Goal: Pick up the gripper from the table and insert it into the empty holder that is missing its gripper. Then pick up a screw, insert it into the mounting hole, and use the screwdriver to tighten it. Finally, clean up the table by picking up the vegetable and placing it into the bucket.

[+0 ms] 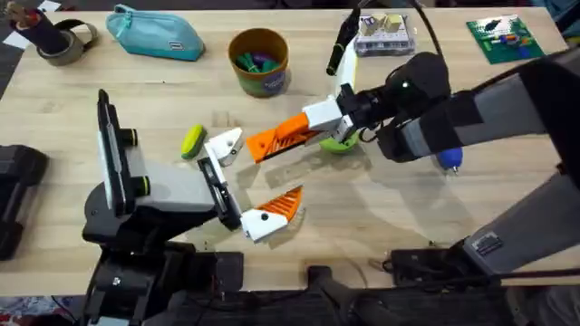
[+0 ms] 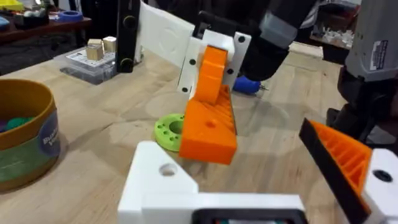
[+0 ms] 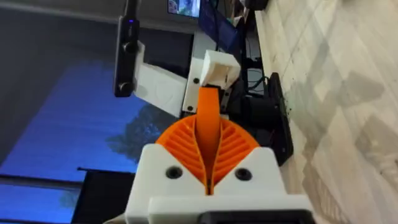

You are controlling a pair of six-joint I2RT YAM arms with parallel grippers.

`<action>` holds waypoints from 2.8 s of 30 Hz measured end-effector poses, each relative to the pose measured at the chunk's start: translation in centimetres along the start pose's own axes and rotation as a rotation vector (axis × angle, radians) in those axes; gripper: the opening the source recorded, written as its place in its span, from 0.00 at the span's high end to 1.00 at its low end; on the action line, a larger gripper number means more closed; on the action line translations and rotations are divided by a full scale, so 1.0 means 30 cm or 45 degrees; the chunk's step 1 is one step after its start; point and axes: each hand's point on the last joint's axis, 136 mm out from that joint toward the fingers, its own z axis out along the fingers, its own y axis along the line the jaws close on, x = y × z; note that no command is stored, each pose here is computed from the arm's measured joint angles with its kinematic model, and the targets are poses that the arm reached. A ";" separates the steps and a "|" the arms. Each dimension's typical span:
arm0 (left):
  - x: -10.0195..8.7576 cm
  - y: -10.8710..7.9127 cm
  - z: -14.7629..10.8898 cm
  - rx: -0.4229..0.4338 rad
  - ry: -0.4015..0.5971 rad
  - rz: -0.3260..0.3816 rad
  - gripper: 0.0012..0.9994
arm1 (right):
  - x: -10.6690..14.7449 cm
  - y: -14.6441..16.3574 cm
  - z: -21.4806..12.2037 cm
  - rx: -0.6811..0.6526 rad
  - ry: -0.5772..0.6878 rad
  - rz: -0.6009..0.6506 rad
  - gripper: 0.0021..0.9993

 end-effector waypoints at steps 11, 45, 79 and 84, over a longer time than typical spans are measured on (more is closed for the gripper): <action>0.000 0.000 0.000 0.000 0.000 0.000 0.01 | 0.007 -0.003 0.020 -0.001 0.011 0.032 0.98; 0.000 0.000 0.000 -0.001 0.000 -0.004 0.01 | -0.011 -0.037 0.076 0.007 -0.047 0.133 0.98; -0.001 0.025 -0.002 -0.053 -0.002 -0.011 0.01 | -0.064 -0.046 0.176 0.039 -0.060 0.125 0.98; 0.000 0.025 -0.002 -0.054 -0.002 -0.007 0.01 | -0.073 -0.045 0.181 0.046 -0.013 0.116 0.98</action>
